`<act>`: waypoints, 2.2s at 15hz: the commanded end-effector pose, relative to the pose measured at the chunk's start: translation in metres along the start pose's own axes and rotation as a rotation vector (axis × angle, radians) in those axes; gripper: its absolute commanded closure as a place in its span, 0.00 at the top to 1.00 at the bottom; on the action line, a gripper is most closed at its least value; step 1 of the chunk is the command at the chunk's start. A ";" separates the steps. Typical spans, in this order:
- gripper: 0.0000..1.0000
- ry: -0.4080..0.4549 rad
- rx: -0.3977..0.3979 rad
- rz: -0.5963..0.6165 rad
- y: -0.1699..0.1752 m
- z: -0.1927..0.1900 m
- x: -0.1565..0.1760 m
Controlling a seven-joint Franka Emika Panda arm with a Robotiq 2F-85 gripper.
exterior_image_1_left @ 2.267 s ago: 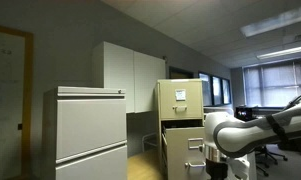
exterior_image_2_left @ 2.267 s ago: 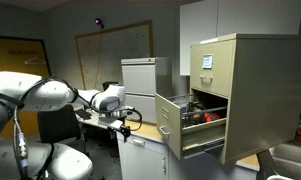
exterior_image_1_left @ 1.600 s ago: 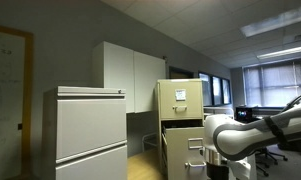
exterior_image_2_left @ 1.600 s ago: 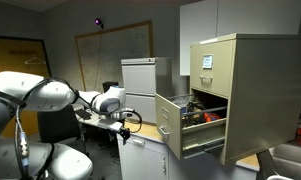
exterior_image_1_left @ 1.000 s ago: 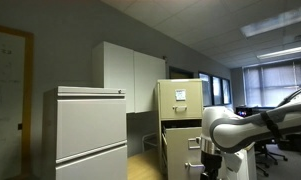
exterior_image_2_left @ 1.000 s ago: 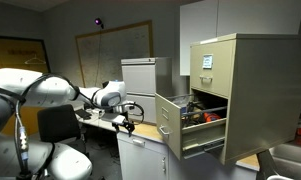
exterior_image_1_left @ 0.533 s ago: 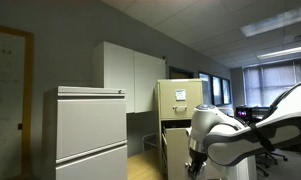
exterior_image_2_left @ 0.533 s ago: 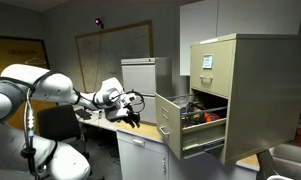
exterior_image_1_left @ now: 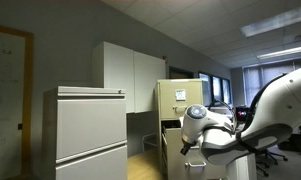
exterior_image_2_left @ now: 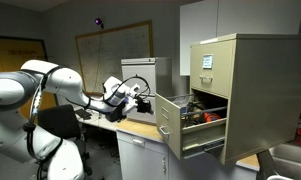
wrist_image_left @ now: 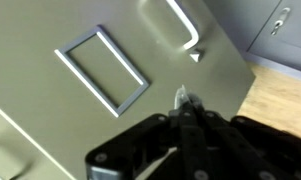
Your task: Close the bottom drawer
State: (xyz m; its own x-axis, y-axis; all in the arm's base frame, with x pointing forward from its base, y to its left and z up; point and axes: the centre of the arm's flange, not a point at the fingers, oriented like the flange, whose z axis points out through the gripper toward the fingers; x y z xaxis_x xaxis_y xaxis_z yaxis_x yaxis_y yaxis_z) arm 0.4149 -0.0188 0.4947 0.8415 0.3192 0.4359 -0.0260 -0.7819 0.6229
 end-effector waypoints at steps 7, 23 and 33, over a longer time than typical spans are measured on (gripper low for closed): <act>0.00 0.072 -0.311 -0.005 0.063 0.113 0.072; 0.00 -0.011 -0.361 0.311 0.186 0.235 0.163; 0.00 -0.403 -0.254 0.611 0.254 0.253 0.201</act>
State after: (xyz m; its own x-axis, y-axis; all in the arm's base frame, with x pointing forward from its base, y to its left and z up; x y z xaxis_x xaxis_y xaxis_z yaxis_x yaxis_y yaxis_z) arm 0.6759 -0.2290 0.5531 0.7875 -0.2975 0.5397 -0.5784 -0.6592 0.4806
